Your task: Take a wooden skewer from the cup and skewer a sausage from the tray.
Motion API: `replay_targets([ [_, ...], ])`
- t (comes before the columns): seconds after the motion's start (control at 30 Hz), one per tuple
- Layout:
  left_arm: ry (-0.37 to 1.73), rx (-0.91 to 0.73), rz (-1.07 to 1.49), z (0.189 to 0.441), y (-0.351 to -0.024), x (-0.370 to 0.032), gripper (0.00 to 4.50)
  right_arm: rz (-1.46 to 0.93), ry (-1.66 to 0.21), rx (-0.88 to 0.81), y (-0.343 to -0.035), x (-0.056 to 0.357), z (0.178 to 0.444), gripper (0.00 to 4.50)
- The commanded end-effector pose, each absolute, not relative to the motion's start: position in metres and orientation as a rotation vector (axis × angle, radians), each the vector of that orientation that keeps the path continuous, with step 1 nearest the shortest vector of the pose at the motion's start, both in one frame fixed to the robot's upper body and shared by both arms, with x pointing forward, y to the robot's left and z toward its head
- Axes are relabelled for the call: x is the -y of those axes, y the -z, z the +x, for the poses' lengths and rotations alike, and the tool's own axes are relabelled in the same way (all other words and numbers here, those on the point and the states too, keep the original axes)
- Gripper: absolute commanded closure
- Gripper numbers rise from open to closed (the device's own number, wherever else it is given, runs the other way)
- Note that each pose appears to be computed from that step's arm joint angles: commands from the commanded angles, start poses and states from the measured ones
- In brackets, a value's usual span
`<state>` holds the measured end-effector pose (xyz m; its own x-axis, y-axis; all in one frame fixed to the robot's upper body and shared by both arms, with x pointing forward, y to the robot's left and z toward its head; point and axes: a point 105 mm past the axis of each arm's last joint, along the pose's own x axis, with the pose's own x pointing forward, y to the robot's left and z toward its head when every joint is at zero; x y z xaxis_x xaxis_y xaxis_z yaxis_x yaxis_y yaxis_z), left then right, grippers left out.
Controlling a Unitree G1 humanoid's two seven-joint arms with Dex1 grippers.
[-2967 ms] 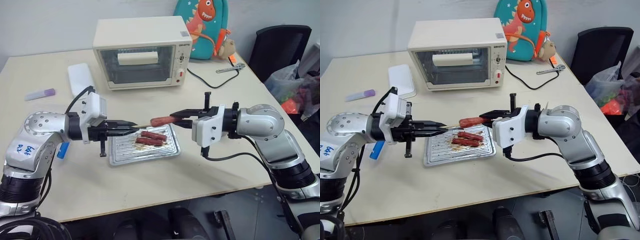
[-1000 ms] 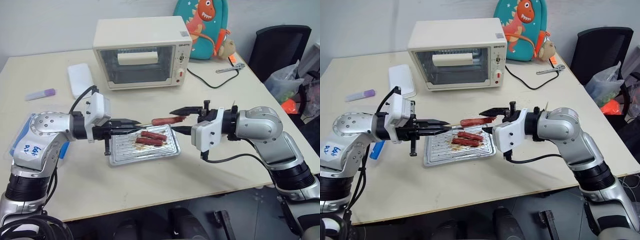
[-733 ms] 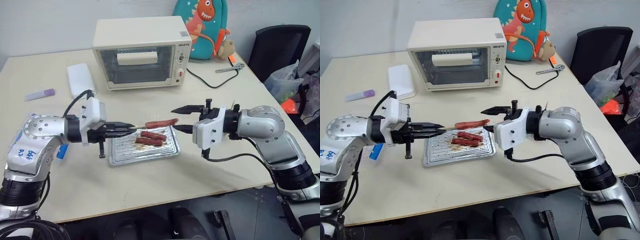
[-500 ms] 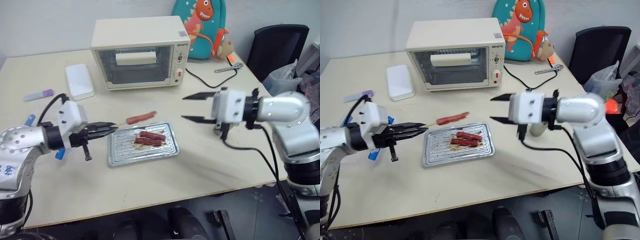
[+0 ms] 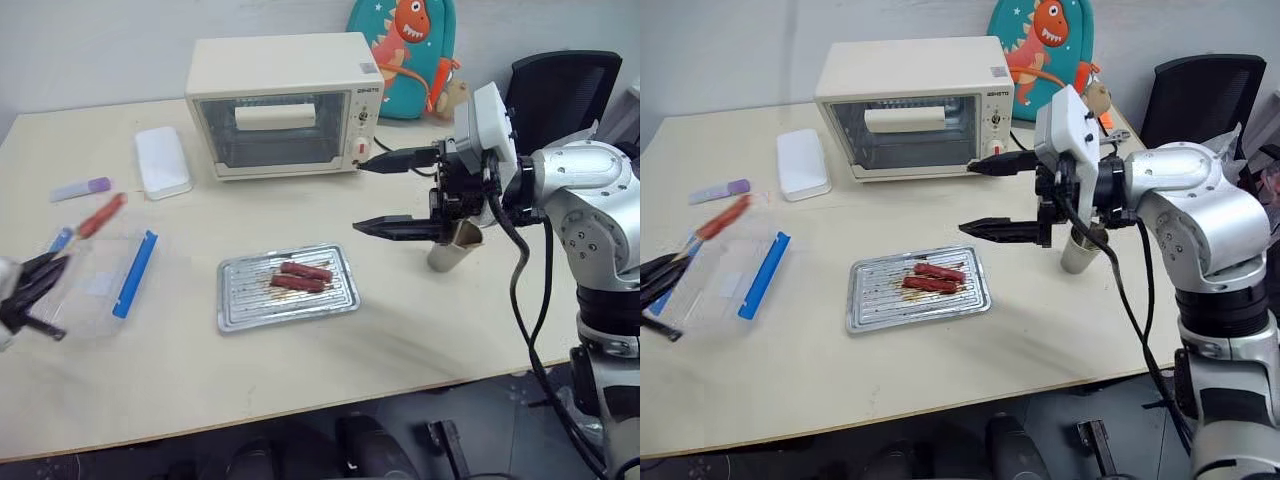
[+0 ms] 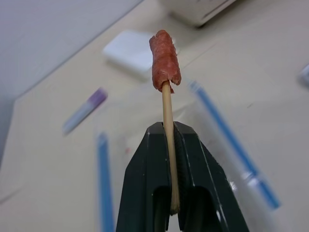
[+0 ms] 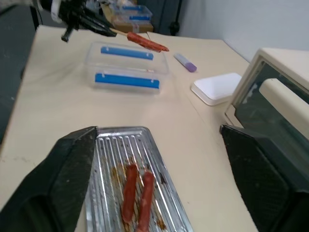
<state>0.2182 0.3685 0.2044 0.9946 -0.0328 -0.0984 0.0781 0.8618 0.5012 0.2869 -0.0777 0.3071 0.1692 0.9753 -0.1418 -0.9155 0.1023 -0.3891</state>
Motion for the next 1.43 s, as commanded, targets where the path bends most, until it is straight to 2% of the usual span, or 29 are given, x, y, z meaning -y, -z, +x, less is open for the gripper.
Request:
replay_targets([
  [0.03,0.011,-0.045,0.533,0.220,-0.213,-0.381,4.50,-0.422,-1.410,0.206,-0.321,0.074,0.282,0.02],
  [0.2,0.042,-0.053,0.519,0.232,-0.198,-0.382,4.50,-0.431,-1.398,0.195,-0.316,0.071,0.284,0.02],
  [0.4,0.074,-0.045,0.532,0.251,-0.197,-0.379,4.50,-0.443,-1.393,0.195,-0.312,0.070,0.285,0.02],
  [0.43,0.069,-0.050,0.537,0.253,-0.197,-0.381,4.07,-0.444,-1.391,0.195,-0.312,0.069,0.285,0.00],
  [0.5,0.068,-0.048,0.531,0.254,-0.199,-0.382,3.76,-0.444,-1.387,0.195,-0.311,0.070,0.286,0.00],
  [0.57,0.067,-0.040,0.529,0.251,-0.202,-0.382,3.21,-0.443,-1.382,0.196,-0.310,0.070,0.287,0.00],
  [0.8,0.052,-0.022,0.493,0.213,-0.216,-0.386,1.62,-0.446,-1.367,0.193,-0.303,0.075,0.295,0.00],
  [0.93,0.022,-0.036,0.405,0.177,-0.232,-0.399,1.62,-0.448,-1.371,0.194,-0.300,0.077,0.299,0.00],
  [1.17,0.053,-0.162,0.203,0.110,-0.236,-0.419,1.62,-0.447,-1.410,0.191,-0.296,0.075,0.296,0.00],
  [1.3,0.079,-0.190,0.149,0.093,-0.243,-0.419,1.62,-0.447,-1.421,0.184,-0.295,0.076,0.295,0.00],
  [1.43,0.095,-0.191,0.135,0.091,-0.246,-0.418,1.62,-0.444,-1.421,0.181,-0.295,0.076,0.296,0.00],
])
